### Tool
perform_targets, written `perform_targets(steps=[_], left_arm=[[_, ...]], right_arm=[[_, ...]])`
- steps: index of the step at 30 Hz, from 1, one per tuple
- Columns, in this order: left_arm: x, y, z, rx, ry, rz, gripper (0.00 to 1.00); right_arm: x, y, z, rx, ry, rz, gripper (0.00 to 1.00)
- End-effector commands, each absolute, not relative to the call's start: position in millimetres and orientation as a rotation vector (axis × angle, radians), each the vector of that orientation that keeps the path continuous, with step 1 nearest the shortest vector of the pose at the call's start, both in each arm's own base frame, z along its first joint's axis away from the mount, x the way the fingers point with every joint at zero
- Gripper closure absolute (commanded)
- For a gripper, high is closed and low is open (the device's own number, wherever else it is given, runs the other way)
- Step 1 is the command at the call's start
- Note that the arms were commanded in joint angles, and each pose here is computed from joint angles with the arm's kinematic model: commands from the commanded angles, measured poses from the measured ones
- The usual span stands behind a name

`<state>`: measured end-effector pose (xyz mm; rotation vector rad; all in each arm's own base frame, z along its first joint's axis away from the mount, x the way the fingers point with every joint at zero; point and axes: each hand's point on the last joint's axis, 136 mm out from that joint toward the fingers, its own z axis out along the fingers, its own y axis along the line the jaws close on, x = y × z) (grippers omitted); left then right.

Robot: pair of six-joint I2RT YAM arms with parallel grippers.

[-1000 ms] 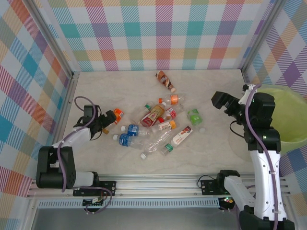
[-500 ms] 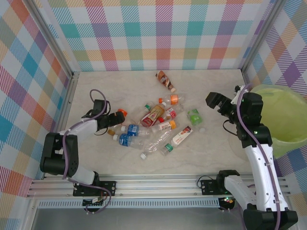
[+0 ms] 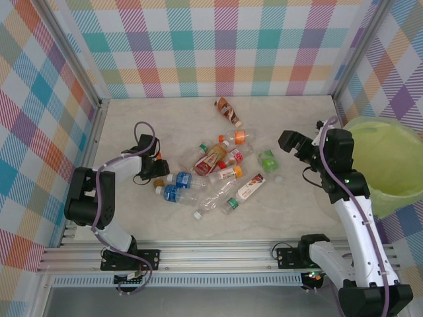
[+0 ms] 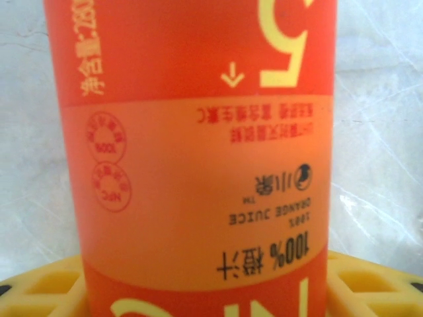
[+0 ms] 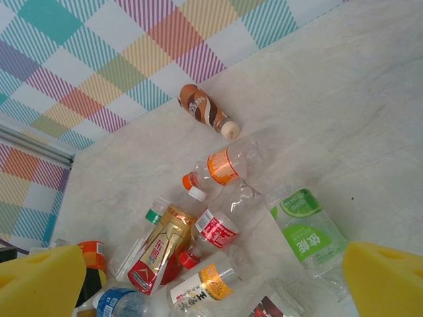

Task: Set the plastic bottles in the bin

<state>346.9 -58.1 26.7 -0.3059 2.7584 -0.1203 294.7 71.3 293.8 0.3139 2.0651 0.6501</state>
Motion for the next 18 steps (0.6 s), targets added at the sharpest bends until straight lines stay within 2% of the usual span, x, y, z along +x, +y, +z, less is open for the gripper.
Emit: perform_targets(steps=[1, 6, 11, 18], left_arm=[[345.9, -51.4, 39.6, -0.295, 2.727, -0.064, 0.46], [347.1, -47.5, 57.0, -0.295, 2.641, -0.066, 0.54], [350.6, -58.5, 87.5, -0.267, 2.524, -0.186, 0.60], [346.8, -85.0, 173.0, -0.219, 2.271, -0.451, 0.65]], right_arm=[[291.3, 80.9, 298.0, 0.260, 2.048, 0.691, 0.00], [288.4, 96.2, 301.3, 0.190, 2.026, 0.756, 0.00], [289.5, 130.9, 299.3, 0.106, 1.998, 0.921, 0.01], [298.2, 186.3, 287.6, 0.002, 2.020, 0.907, 0.00]])
